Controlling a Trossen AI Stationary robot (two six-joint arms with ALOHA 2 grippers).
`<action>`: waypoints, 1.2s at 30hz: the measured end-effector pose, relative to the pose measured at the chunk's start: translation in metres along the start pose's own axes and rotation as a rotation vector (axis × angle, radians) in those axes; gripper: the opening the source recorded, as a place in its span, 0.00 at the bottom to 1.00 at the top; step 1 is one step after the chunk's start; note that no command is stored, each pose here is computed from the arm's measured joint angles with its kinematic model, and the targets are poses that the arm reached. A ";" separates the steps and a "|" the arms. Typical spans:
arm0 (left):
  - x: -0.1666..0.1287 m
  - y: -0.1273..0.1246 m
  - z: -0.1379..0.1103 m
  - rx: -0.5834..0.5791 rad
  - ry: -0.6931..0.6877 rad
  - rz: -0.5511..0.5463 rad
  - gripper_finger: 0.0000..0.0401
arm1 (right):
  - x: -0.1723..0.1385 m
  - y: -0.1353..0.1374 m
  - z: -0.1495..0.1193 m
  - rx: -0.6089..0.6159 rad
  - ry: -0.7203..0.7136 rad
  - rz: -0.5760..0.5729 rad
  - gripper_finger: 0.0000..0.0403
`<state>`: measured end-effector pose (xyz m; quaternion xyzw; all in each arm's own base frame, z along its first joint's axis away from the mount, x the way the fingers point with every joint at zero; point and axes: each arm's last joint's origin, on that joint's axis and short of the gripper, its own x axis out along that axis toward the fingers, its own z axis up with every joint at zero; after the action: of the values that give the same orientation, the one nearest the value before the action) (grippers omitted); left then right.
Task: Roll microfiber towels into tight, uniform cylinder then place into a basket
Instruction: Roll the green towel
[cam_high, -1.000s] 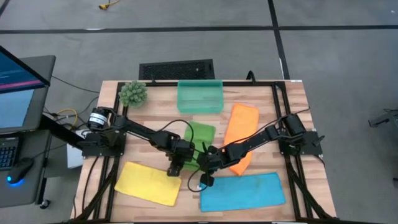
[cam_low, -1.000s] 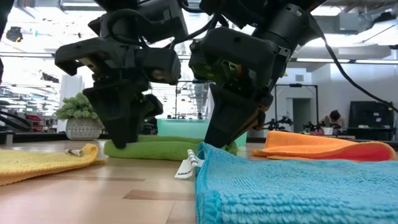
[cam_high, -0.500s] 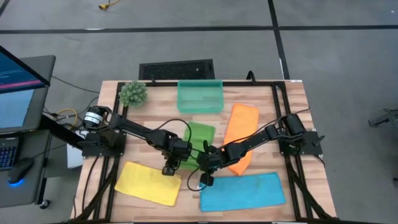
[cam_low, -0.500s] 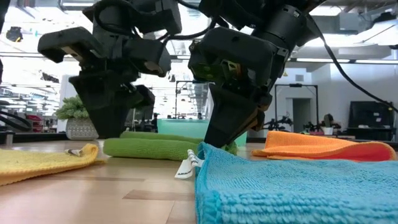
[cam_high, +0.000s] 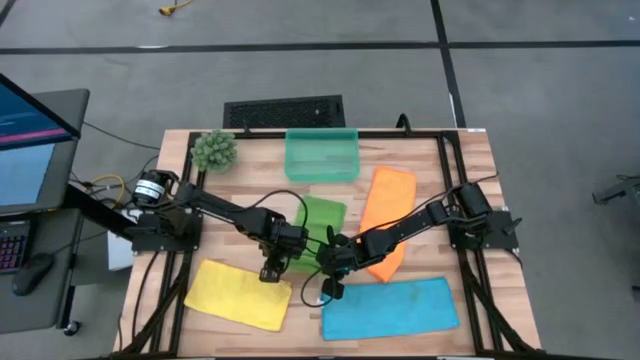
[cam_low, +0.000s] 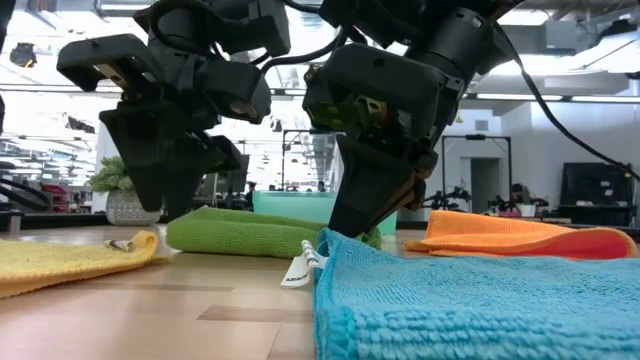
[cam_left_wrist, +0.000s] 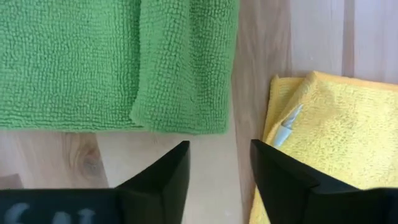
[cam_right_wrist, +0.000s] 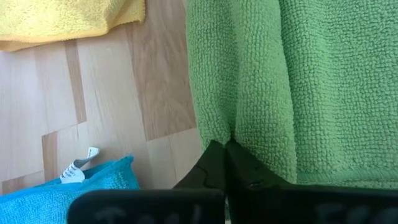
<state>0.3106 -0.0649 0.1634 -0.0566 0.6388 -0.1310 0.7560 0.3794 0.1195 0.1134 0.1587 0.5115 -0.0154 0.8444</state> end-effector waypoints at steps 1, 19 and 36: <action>0.000 -0.001 0.000 -0.008 0.001 -0.007 0.44 | 0.000 0.000 0.000 0.000 0.000 0.000 0.02; 0.009 -0.059 -0.002 0.275 -0.131 0.258 0.46 | 0.000 0.000 0.000 0.003 0.005 0.008 0.03; 0.035 -0.060 -0.019 0.289 -0.215 0.416 0.39 | 0.000 0.001 0.000 0.017 0.009 0.015 0.03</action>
<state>0.2901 -0.1303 0.1424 0.1706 0.5275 -0.0558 0.8304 0.3792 0.1203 0.1133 0.1698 0.5141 -0.0128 0.8406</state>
